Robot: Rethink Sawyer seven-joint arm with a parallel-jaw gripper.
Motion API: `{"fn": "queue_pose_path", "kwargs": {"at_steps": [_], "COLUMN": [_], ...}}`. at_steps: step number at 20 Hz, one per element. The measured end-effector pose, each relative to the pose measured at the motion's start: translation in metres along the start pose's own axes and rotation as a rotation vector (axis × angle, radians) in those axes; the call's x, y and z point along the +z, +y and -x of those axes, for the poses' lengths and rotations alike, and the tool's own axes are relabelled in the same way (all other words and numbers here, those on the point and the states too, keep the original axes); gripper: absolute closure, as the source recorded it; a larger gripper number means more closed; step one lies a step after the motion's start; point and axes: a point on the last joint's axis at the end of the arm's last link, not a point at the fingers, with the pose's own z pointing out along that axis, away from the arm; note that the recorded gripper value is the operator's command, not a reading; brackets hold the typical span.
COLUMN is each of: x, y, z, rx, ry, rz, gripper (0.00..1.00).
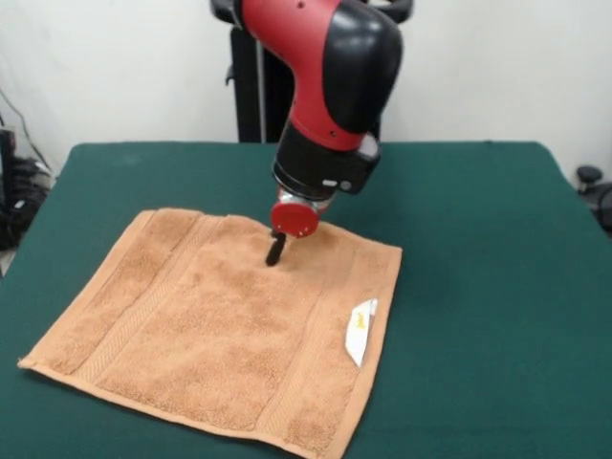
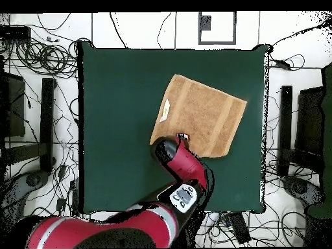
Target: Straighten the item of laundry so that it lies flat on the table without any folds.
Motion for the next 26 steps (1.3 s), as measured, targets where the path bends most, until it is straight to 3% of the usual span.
{"fn": "queue_pose_path", "kwargs": {"at_steps": [4, 10, 13, 20, 26], "x": [-0.003, -0.008, -0.01, -0.013, -0.014], "y": [0.021, 0.053, 0.062, 0.072, 0.077], "z": [-0.007, -0.014, -0.018, -0.023, -0.017], "rx": [0.044, 0.136, 0.139, 0.144, 0.219], "ry": [0.014, 0.034, 0.039, 0.065, 0.145], "rz": [-0.023, 0.0, 0.017, 0.034, 0.057], "gripper": [0.0, 0.0, 0.0, 0.0, 0.0]}}
